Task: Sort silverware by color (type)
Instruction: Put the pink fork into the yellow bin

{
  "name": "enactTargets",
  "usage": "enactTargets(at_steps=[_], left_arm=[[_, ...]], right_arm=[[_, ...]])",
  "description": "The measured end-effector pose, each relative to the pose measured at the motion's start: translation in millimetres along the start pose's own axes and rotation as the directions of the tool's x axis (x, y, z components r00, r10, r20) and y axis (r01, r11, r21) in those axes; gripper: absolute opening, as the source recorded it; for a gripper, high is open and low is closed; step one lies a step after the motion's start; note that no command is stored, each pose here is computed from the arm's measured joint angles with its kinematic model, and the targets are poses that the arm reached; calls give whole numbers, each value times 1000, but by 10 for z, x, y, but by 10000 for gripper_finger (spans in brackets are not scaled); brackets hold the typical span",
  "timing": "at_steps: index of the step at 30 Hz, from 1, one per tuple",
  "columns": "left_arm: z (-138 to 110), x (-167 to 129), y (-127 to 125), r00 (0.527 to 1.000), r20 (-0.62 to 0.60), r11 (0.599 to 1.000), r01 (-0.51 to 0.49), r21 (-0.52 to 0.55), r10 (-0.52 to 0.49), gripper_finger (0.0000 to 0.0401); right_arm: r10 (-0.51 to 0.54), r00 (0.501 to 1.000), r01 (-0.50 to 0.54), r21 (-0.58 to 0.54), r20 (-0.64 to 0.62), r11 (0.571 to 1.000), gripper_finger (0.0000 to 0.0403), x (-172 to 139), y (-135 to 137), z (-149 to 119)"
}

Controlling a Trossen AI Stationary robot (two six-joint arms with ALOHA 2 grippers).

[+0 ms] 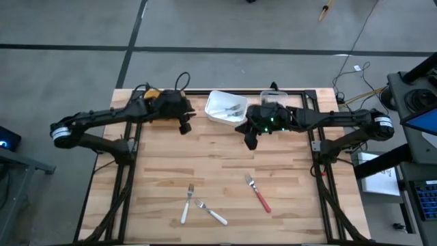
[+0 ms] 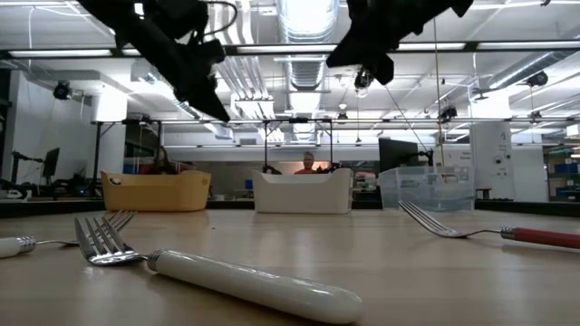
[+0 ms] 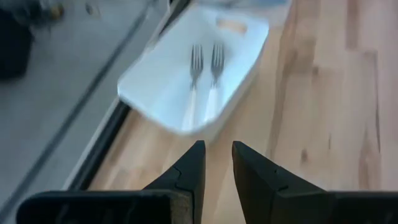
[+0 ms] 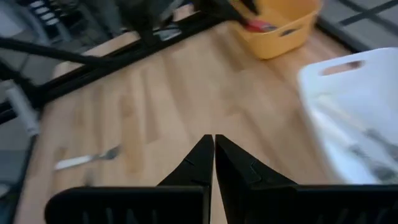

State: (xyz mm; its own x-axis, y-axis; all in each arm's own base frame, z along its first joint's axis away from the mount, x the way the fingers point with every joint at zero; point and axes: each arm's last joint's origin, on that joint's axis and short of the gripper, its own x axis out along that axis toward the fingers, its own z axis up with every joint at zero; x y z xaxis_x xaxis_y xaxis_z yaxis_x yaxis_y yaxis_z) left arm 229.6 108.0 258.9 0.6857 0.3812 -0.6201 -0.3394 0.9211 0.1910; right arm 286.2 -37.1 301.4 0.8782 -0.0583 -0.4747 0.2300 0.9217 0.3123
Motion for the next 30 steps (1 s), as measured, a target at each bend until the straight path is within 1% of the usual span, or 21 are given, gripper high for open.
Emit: enactTargets(at_steps=[2, 4, 9, 12, 15, 17, 20, 22, 25, 30], left_arm=[[-4, -30, -27, 998, 63, 1000, -5, 15, 4, 62], [-14, -60, -36, 995, 100, 1000, -10, 14, 8, 62], [-70, -87, -58, 992, 130, 998, -3, -56, 10, 61], [-113, -59, -130, 991, 137, 996, 22, -86, -10, 61], [-168, -24, -250, 986, 163, 993, 61, -101, -44, 61], [-181, -17, -330, 980, 185, 992, 86, -91, -68, 61], [-130, -38, -423, 965, 244, 990, 118, -74, -97, 61], [-107, -55, -481, 958, 262, 988, 139, -65, -117, 61], [-46, -98, -557, 949, 279, 985, 167, -50, -147, 61], [23, -161, -673, 933, 306, 978, 207, -17, -192, 61]], right_arm=[[32, 999, -32, 17, -8, 999, 9, 1, 105, -26], [61, 998, -60, 49, -19, 997, 9, 0, 198, -56], [114, 992, -107, 134, -48, 985, 9, 18, 403, -99], [117, 984, -97, 145, -137, 985, 9, 86, 521, -170], [95, 959, -68, 108, -267, 992, 9, 183, 641, -276], [71, 926, -70, 16, -370, 997, 9, 233, 737, -360], [21, 831, -110, -127, -555, 986, 9, 281, 858, -542], [-30, 763, -123, -191, -645, 974, 9, 318, 917, -663], [-89, 693, -127, -242, -716, 962, 9, 422, 973, -795], [-131, 638, -150, -290, -759, 945, 13, 639, 1055, -978]])
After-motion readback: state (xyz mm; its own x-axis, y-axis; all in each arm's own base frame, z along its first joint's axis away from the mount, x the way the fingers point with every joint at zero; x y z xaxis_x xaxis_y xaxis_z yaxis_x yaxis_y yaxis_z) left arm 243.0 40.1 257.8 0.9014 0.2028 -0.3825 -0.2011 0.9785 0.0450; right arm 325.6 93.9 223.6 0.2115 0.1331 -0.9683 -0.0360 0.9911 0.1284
